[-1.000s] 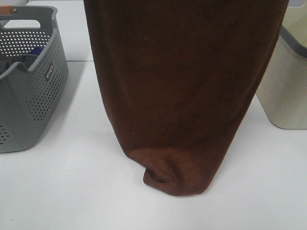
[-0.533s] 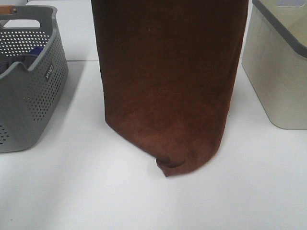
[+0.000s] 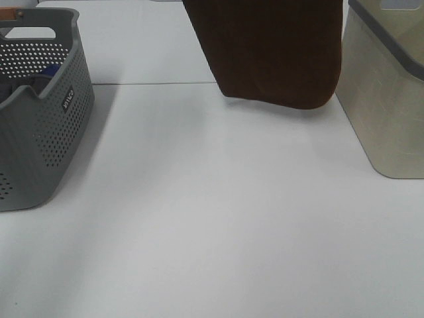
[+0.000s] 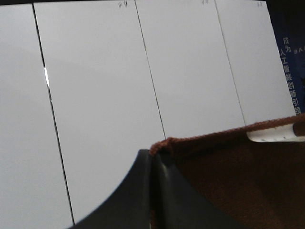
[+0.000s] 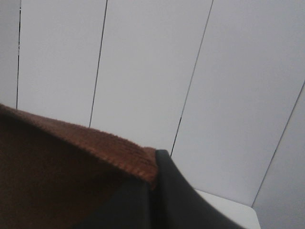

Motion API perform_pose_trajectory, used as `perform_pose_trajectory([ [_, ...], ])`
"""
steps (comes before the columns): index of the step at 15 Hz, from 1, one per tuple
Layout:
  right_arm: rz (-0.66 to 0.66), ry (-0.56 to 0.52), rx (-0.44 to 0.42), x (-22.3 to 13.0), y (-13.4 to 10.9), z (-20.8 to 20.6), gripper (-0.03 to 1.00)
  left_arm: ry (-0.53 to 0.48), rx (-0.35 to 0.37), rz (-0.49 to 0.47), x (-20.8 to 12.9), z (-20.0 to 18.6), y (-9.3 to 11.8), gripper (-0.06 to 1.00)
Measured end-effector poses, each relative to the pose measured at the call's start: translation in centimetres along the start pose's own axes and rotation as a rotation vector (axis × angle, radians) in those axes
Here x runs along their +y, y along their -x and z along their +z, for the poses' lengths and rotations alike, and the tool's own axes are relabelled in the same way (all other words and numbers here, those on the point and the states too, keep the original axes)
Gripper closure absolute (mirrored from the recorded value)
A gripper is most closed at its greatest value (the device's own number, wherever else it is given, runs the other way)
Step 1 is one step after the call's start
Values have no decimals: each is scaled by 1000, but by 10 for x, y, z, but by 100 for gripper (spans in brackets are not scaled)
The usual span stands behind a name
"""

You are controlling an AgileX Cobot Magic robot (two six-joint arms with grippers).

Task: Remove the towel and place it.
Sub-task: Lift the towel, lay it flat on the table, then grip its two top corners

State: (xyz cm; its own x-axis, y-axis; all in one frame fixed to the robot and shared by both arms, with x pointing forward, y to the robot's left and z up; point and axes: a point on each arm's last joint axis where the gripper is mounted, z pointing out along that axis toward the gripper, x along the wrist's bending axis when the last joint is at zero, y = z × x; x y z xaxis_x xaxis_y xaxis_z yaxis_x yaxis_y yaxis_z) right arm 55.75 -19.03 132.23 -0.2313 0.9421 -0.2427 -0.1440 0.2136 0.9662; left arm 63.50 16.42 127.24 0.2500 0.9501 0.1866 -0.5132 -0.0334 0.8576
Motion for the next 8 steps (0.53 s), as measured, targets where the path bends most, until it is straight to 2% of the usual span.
perform_pose_trajectory([
  [2,-2,-87,6,-11,-2,4,97,-4,-11,31,-1,2,1,94],
  [3,-5,-205,14,-27,-5,12,97,-100,-25,35,-20,4,5,94],
  [5,-13,-414,30,-58,-10,22,97,-356,-68,31,-57,3,16,94],
  [8,16,-696,65,-85,-16,15,97,-777,-159,31,-87,-19,40,94],
])
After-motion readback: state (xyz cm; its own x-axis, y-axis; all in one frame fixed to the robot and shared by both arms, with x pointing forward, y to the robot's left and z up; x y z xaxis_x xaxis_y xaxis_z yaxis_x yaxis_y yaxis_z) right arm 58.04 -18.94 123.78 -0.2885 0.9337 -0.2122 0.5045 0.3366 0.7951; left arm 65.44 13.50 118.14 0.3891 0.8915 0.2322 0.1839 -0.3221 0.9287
